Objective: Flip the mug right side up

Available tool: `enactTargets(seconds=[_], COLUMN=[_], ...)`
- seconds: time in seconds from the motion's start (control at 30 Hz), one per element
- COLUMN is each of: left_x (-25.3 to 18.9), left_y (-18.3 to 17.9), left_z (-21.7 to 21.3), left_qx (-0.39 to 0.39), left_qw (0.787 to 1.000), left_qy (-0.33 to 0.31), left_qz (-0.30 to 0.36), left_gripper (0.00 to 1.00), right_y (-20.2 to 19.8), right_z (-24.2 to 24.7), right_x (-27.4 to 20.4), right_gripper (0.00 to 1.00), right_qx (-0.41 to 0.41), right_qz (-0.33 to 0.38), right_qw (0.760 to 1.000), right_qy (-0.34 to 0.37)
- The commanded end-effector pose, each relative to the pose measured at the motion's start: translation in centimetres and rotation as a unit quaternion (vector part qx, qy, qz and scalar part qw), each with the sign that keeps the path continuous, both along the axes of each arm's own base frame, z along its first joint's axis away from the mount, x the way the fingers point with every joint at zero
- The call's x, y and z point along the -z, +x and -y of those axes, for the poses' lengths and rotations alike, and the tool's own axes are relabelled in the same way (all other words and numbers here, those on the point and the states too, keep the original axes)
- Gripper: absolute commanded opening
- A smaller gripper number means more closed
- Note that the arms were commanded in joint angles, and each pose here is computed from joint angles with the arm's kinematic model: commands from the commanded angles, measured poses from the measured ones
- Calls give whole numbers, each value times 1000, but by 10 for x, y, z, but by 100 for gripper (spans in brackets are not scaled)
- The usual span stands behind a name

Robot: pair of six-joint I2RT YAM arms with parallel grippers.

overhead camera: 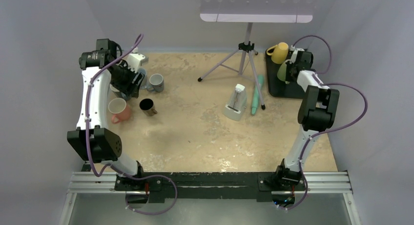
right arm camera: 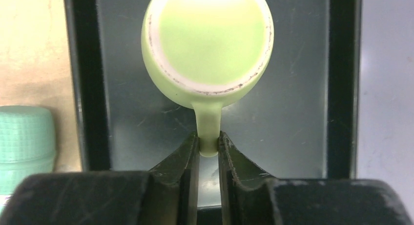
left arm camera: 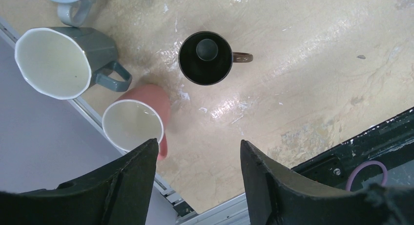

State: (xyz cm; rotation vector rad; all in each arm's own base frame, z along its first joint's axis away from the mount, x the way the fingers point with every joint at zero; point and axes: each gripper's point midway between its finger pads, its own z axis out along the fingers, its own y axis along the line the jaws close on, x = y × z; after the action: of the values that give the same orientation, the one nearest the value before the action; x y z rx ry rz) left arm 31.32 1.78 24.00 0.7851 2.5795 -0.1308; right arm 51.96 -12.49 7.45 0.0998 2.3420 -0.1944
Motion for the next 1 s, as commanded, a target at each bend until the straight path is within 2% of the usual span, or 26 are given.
enactTargets(seconds=[0.0, 0.1, 0.23, 0.43, 0.67, 0.9, 0.97], left_x=[-10, -12, -15, -20, -22, -25, -24], left_y=[1, 0, -2, -3, -4, -5, -6], left_z=[9, 8, 7, 5, 5, 5, 6], left_qx=[22, 26, 30, 30, 31, 31, 31], left_qw=[999, 999, 998, 998, 997, 997, 997], left_qy=[-12, -9, -4, 4, 6, 6, 5], left_qz=[37, 45, 52, 63, 66, 70, 69], left_gripper=[66, 66, 67, 67, 67, 67, 67], right_y=[-23, -16, -1, 6, 12, 26, 30], right_z=[-17, -14, -6, -4, 4, 1, 1], right_x=[23, 22, 17, 20, 5, -13, -19], right_gripper=[23, 27, 37, 35, 43, 39, 27], right_qx=[29, 38, 50, 35, 26, 2, -1], right_qz=[-38, -42, -44, -50, -34, 0, 13], right_qw=[998, 997, 997, 998, 999, 1000, 1000], right_qy=[42, 44, 34, 25, 0, -6, -9])
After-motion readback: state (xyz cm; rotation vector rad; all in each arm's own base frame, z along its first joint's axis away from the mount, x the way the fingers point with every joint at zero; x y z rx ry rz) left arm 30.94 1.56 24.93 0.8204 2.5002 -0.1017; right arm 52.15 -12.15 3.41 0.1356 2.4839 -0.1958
